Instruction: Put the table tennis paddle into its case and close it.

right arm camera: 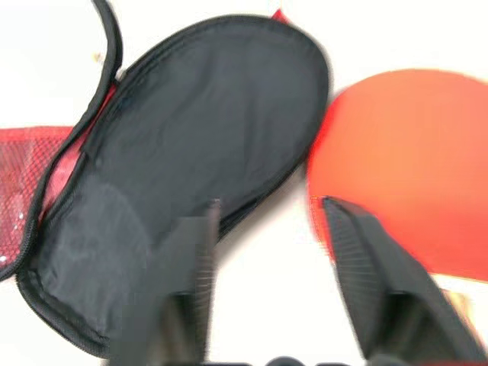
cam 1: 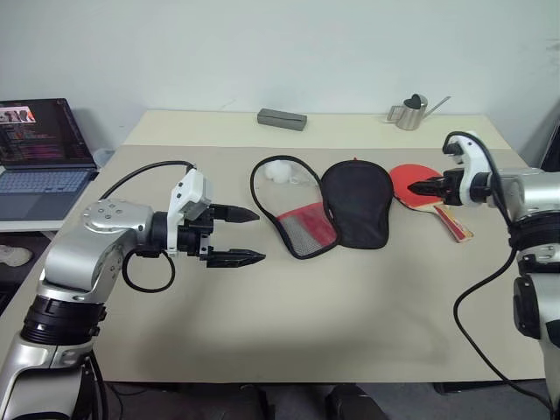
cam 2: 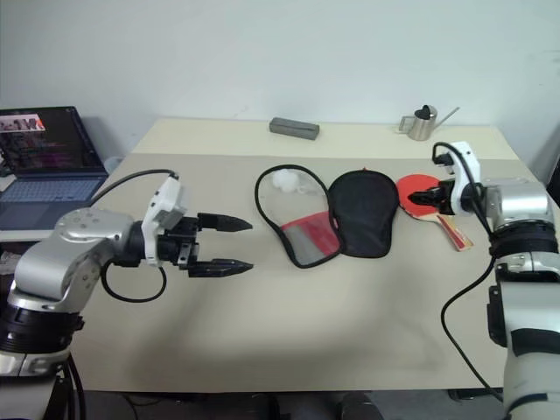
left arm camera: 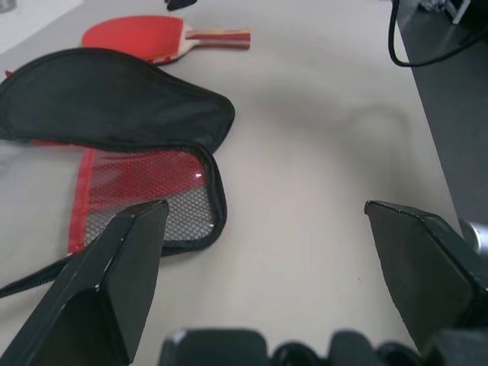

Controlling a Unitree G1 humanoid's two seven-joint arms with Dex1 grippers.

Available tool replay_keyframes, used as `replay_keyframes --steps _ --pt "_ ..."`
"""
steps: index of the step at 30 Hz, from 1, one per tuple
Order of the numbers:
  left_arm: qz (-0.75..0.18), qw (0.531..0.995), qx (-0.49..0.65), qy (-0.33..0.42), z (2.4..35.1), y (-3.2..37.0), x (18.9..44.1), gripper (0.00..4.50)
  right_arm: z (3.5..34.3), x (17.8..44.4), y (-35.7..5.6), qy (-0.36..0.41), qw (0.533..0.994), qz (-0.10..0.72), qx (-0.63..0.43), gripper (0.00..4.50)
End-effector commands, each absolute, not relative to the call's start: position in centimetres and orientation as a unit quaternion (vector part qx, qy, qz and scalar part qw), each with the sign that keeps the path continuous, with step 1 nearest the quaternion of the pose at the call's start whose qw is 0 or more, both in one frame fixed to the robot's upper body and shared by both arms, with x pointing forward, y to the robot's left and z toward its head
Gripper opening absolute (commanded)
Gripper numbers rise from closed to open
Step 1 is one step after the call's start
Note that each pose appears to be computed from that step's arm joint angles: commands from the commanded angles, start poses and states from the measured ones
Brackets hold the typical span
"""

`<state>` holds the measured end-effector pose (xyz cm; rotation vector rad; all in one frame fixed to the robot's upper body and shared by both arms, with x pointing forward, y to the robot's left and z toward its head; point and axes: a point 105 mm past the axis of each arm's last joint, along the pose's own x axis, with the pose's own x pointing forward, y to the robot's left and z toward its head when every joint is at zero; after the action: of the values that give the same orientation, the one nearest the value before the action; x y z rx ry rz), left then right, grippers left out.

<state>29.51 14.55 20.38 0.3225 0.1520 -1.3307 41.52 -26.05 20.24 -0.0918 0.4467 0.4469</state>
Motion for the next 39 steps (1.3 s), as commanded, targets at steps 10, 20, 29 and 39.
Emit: replay_keyframes --steps 10,20,29,39 --pt "-0.624 0.764 0.158 0.034 22.5 13.8 30.0 4.5 18.7 40.2 -31.4 0.203 0.963 0.145 -0.104 4.48" --pt "-0.636 0.755 0.16 0.023 23.1 12.9 30.5 4.5 15.9 40.9 -32.2 0.217 0.967 0.117 -0.061 4.48" --pt "-0.649 0.743 0.161 0.015 23.3 11.8 30.6 4.5 13.6 42.0 -30.8 0.226 0.967 0.102 -0.053 4.48" --pt "-0.644 0.748 0.16 0.015 23.3 12.2 30.8 4.5 12.5 42.4 -30.9 0.223 0.972 0.067 -0.044 3.51"
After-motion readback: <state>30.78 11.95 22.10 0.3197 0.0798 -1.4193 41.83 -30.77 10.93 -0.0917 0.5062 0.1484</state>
